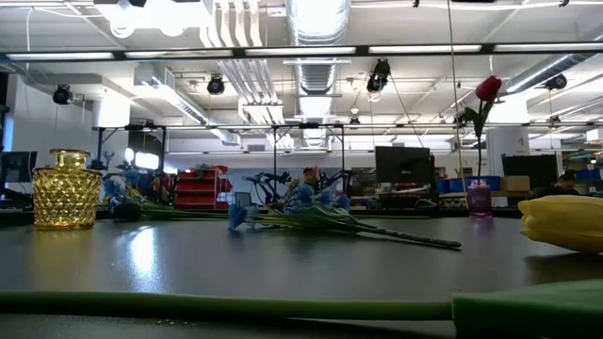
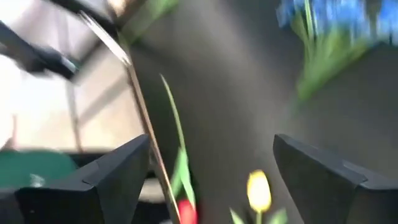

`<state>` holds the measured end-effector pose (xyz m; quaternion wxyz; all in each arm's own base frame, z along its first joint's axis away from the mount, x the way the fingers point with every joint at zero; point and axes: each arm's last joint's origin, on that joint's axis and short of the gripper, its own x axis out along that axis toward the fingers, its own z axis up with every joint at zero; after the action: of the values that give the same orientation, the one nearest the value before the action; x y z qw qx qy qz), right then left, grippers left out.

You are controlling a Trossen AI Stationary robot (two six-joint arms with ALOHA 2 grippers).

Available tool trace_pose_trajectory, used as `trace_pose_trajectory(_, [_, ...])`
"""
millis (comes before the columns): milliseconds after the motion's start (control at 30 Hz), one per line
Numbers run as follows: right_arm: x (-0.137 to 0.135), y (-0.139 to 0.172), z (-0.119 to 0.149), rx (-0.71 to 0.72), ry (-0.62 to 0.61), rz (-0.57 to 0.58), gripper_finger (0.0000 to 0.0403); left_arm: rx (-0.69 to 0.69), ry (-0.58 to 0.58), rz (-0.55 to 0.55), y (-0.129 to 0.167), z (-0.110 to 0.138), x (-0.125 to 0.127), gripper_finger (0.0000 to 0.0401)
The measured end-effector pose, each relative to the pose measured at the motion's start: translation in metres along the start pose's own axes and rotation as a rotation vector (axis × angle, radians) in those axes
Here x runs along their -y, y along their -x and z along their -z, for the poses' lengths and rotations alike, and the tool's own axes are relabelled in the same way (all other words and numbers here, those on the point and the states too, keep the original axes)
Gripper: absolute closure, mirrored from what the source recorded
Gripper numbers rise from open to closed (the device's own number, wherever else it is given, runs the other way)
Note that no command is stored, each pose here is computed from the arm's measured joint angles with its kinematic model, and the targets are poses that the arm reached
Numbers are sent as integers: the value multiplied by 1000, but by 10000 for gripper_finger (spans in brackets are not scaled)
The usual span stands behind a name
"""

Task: Sort flowers into vase by color
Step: Put the red flower into the purple vase

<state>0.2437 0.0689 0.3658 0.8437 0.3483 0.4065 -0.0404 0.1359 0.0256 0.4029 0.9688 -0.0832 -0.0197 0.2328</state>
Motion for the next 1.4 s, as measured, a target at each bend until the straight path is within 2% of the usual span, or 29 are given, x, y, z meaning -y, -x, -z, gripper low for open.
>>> trace_pose_trajectory(200, [-1, -47, 41, -294, -93, 266, 76, 8, -49, 2, 0, -1, 0, 401])
trace_pose_trajectory(400, [-6, -100, 76, -485, -70, 390, 76, -11, -80, 102, -1, 0, 3, 401])
trace_pose_trajectory(633, [-5, -152, 106, -600, -28, 498, 77, -50, -71, 178, -1, 4, 5, 401])
trace_pose_trajectory(833, [-23, -176, 113, -587, 10, 458, 78, -108, -45, 248, 0, 9, 7, 401])
trace_pose_trajectory(1133, [-67, -221, 123, -555, 204, 306, 78, -163, -40, 383, -6, 13, 12, 401])
trace_pose_trajectory(1400, [-86, -263, 142, -594, 294, 288, 78, -192, -40, 427, -10, 17, 15, 401])
